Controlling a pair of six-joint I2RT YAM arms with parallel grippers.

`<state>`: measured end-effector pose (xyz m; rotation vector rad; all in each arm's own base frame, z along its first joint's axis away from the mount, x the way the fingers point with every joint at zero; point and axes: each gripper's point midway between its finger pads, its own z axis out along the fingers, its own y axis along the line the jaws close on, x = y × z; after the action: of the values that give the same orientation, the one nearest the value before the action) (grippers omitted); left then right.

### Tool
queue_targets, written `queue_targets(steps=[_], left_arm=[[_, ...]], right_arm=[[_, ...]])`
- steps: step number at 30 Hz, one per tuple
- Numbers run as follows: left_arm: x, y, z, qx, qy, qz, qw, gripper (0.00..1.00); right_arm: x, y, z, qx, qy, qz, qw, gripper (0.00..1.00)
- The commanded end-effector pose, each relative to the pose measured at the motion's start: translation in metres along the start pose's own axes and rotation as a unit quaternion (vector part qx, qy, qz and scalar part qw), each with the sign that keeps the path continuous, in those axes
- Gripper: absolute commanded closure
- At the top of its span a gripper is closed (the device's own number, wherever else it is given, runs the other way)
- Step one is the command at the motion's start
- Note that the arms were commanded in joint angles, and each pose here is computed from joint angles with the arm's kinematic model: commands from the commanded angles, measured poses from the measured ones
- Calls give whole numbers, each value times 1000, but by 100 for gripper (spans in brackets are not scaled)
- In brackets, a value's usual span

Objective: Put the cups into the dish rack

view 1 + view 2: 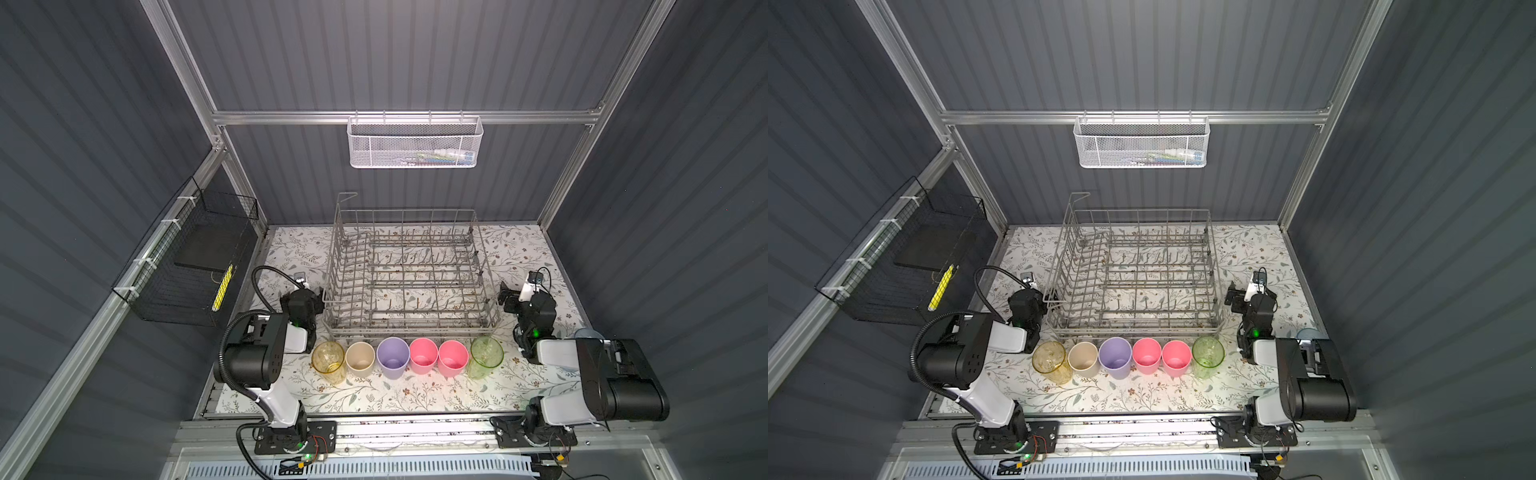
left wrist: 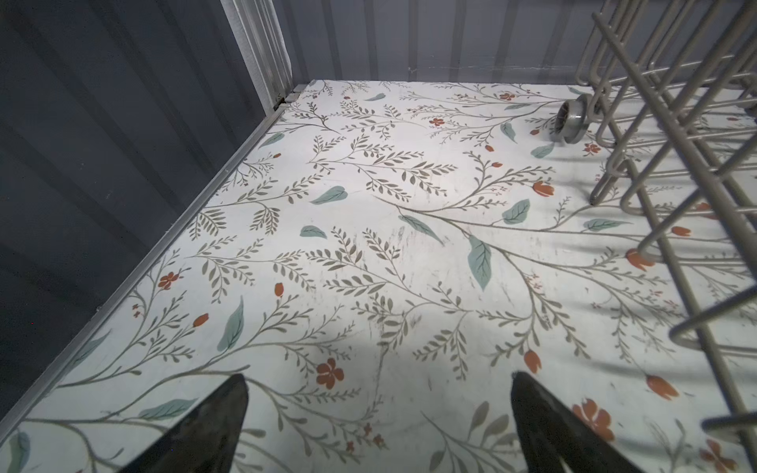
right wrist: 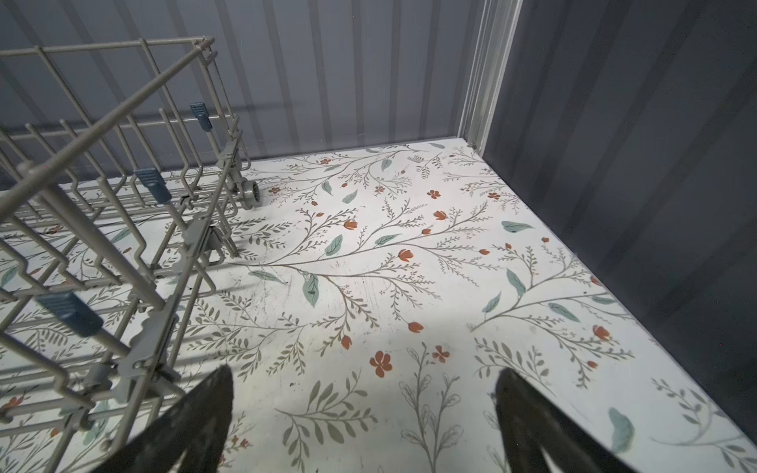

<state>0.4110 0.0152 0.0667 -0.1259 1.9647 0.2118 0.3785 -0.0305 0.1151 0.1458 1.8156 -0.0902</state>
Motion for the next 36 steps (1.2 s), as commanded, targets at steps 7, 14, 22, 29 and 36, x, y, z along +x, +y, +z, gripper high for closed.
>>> queue_targets(steps=[7,14,22,29,36], left_arm=[[0,0,1,-6,-4,-3,1000,0],[-1,0,1,-6,-6,-3,1000,0],[-1,0,1,-6,-5,-4,1000,0],[-1,0,1,-6,-6,-3,1000,0],[-31,15,-18,-34,-17,-17,999,0]], right_arm=[[-7,0,3,4,-11,4,1000,1],[-7,0,3,4,-11,4,1000,1],[-7,0,3,3,-11,4,1000,1],[-7,0,4,1,-9,5,1000,1],[-25,-2,2,13,11,5,1000,1]])
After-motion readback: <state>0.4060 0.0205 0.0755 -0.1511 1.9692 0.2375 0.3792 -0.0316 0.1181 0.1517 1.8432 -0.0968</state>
